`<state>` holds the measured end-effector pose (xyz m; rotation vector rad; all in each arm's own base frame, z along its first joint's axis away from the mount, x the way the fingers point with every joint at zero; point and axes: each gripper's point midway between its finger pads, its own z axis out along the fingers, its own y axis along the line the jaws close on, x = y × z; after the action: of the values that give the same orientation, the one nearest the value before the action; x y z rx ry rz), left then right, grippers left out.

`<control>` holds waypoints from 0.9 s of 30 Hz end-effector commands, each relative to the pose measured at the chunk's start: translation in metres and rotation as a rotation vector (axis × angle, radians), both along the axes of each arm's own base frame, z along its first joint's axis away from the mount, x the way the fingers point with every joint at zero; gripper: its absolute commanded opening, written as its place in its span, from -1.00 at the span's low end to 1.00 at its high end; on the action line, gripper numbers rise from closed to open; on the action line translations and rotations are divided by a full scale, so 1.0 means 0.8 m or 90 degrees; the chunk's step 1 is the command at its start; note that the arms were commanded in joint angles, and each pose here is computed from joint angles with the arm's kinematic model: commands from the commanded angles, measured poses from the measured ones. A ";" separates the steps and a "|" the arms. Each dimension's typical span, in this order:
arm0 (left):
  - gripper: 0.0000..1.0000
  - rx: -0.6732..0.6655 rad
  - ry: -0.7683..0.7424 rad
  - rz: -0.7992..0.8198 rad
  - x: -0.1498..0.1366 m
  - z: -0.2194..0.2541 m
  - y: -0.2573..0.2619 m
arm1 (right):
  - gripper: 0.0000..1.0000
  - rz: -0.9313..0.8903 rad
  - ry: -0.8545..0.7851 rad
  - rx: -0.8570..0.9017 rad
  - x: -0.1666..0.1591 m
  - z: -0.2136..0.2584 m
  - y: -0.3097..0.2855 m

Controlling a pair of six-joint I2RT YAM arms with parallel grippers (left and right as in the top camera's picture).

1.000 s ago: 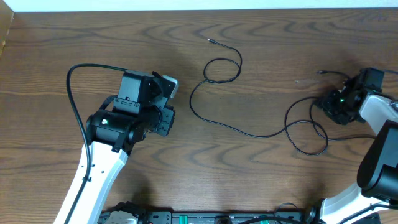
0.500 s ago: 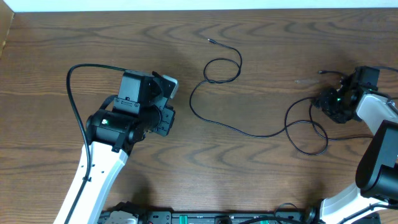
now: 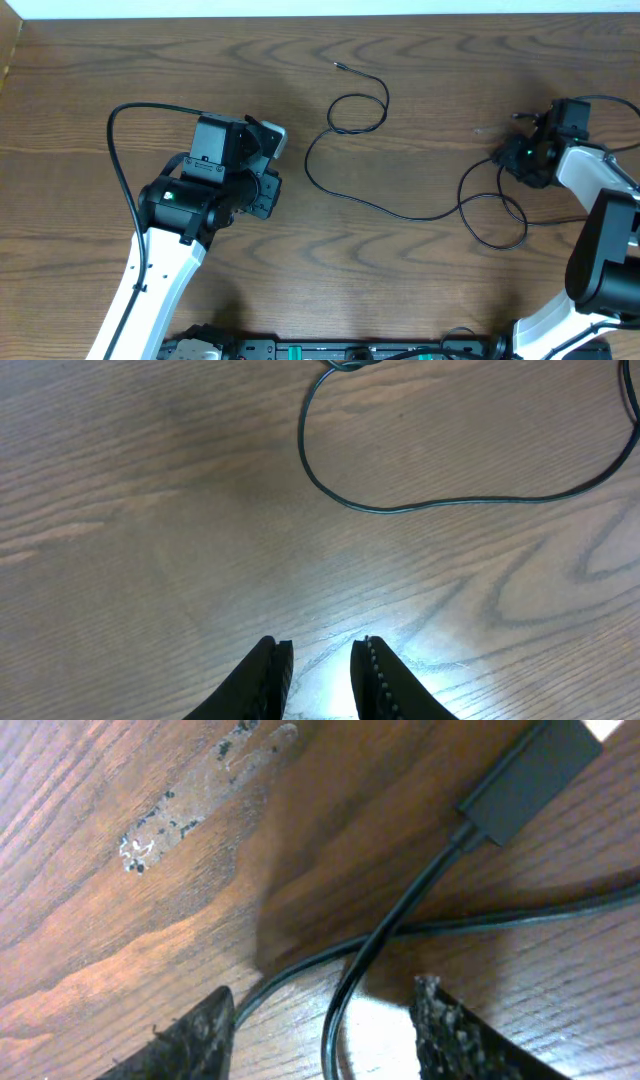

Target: Untangle cables

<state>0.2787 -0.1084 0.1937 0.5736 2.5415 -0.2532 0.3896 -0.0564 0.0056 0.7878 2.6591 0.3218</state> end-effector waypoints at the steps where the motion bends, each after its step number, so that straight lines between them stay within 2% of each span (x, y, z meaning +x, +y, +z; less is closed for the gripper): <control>1: -0.48 0.006 0.001 0.007 0.001 -0.001 0.002 | -0.31 -0.018 0.077 -0.005 -0.025 -0.042 0.004; 3: -0.48 0.006 0.001 0.007 0.001 -0.001 0.002 | -0.77 -0.037 0.086 -0.004 -0.028 -0.047 0.003; 5: -0.48 0.006 0.001 0.007 0.001 -0.001 0.002 | -0.97 -0.052 0.092 0.000 -0.029 -0.050 0.003; 14: -0.48 0.006 0.001 0.007 0.001 -0.001 0.002 | -0.98 -0.064 0.102 0.018 -0.033 -0.050 0.007; 18: -0.48 0.006 0.001 0.006 0.001 -0.001 0.003 | -0.98 -0.061 0.071 0.055 -0.022 -0.018 0.011; 20: -0.47 0.006 0.001 0.006 0.001 -0.001 0.002 | -0.98 -0.069 0.034 0.051 -0.011 0.017 0.001; 23: -0.47 0.006 0.001 0.006 0.001 -0.001 0.002 | -0.98 -0.063 -0.095 0.004 0.018 0.113 -0.030; 27: -0.47 0.006 0.001 0.006 0.001 -0.001 0.002 | -0.98 -0.129 -0.215 -0.105 0.024 0.220 -0.085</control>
<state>0.2787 -0.1084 0.1936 0.5736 2.5418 -0.2531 0.3990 -0.0902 0.0975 0.9102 2.4545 0.3106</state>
